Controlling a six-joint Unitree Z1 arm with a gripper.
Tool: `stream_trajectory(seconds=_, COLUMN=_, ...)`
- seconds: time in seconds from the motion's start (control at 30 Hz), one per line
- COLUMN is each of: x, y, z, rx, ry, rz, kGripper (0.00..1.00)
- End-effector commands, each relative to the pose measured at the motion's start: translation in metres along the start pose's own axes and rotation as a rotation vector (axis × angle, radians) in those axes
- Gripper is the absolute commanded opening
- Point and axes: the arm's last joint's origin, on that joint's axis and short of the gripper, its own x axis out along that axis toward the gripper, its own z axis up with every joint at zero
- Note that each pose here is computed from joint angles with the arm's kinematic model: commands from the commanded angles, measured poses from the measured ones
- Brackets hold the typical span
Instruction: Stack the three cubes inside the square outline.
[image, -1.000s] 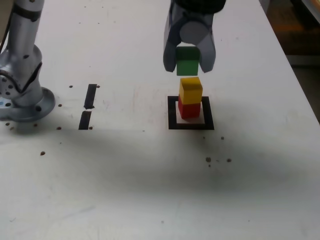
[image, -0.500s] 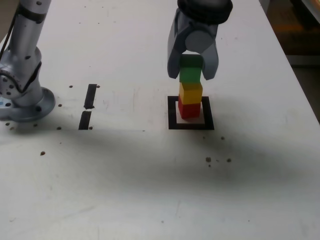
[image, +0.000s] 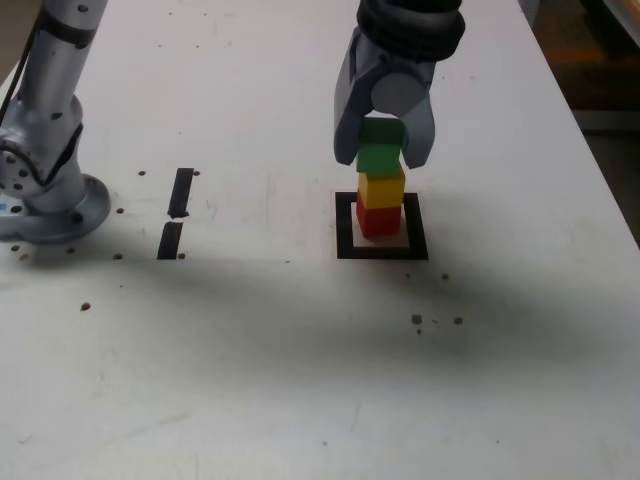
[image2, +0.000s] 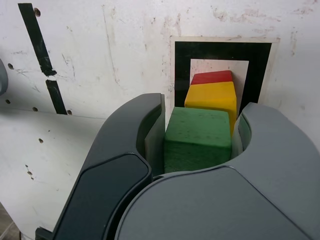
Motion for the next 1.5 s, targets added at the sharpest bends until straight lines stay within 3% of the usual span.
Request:
stream_trajectory(seconds=0.0, x=0.002, y=0.001, z=0.001, rx=-0.004, ry=0.013, rz=-0.002, kGripper=0.18)
stream_trajectory(seconds=0.17, x=0.002, y=0.002, z=0.003, rx=-0.002, ry=0.009, rz=-0.002, kGripper=0.24)
stream_trajectory(seconds=0.33, x=0.002, y=0.003, z=0.003, rx=0.002, ry=0.007, rz=-0.002, kGripper=0.37)
stream_trajectory(seconds=0.73, x=0.002, y=0.004, z=0.004, rx=-0.001, ry=0.0, rz=-0.005, kGripper=0.94)
stream_trajectory(seconds=0.83, x=0.0, y=0.004, z=0.003, rx=-0.002, ry=-0.003, rz=-0.004, kGripper=0.99)
stream_trajectory(seconds=1.0, x=-0.009, y=0.006, z=-0.008, rx=-0.01, ry=-0.017, rz=0.002, kGripper=1.0)
stream_trajectory(seconds=1.13, x=-0.03, y=0.009, z=-0.046, rx=-0.019, ry=-0.056, rz=0.007, kGripper=1.0)
stream_trajectory(seconds=1.3, x=-0.047, y=0.013, z=-0.126, rx=0.0, ry=-0.116, rz=0.007, kGripper=1.0)
stream_trajectory(seconds=1.37, x=-0.044, y=0.014, z=-0.157, rx=0.011, ry=-0.121, rz=0.006, kGripper=1.0)
stream_trajectory(seconds=1.47, x=-0.028, y=0.017, z=-0.187, rx=0.011, ry=-0.094, rz=0.002, kGripper=1.0)
